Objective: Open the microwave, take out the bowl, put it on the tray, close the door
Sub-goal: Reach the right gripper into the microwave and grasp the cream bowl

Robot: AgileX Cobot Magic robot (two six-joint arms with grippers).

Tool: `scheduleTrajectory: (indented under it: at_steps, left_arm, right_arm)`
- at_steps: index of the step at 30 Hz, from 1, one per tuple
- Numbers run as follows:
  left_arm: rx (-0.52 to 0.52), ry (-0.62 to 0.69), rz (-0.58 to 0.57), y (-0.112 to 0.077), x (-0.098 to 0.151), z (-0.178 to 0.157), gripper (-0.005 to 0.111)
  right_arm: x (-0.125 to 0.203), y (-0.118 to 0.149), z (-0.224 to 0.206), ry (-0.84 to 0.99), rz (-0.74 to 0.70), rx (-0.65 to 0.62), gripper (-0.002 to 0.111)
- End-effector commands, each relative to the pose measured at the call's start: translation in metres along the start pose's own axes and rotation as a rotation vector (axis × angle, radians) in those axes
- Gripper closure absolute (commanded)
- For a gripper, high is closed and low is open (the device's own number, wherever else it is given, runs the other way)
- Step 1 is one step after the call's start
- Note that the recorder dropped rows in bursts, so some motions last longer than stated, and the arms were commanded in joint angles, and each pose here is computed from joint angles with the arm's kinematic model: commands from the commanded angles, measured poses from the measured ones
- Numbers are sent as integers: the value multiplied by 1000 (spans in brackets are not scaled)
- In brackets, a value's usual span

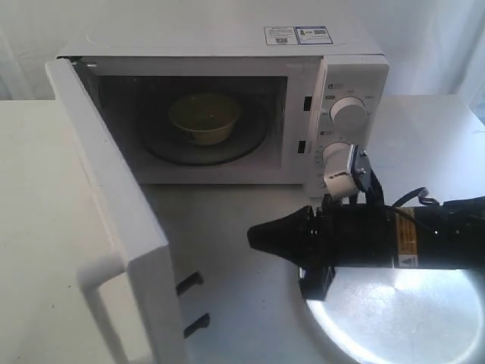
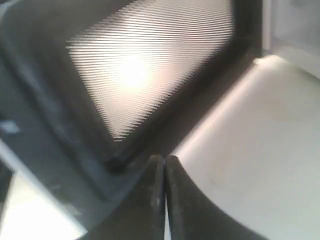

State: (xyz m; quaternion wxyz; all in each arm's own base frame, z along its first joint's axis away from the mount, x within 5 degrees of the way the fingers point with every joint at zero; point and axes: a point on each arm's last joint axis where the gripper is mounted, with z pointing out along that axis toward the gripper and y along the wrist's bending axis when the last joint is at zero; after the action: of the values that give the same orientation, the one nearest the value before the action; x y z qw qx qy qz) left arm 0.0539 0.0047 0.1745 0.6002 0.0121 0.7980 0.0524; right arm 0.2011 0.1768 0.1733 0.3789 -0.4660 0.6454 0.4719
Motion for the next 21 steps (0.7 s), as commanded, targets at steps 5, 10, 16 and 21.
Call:
scheduleTrajectory:
  at_steps: [5, 10, 16, 21]
  left_arm:
    - [2, 0, -9, 0, 1, 0, 107]
    - [2, 0, -9, 0, 1, 0, 107]
    - [2, 0, -9, 0, 1, 0, 107]
    - [2, 0, -9, 0, 1, 0, 107]
  right_arm:
    - [-18, -22, 27, -7, -281, 292, 108]
    - [-50, -44, 55, 76, -371, 449, 108]
    - [-82, -64, 85, 49, -411, 519, 108]
    - [-92, -82, 106, 132, -472, 545, 94]
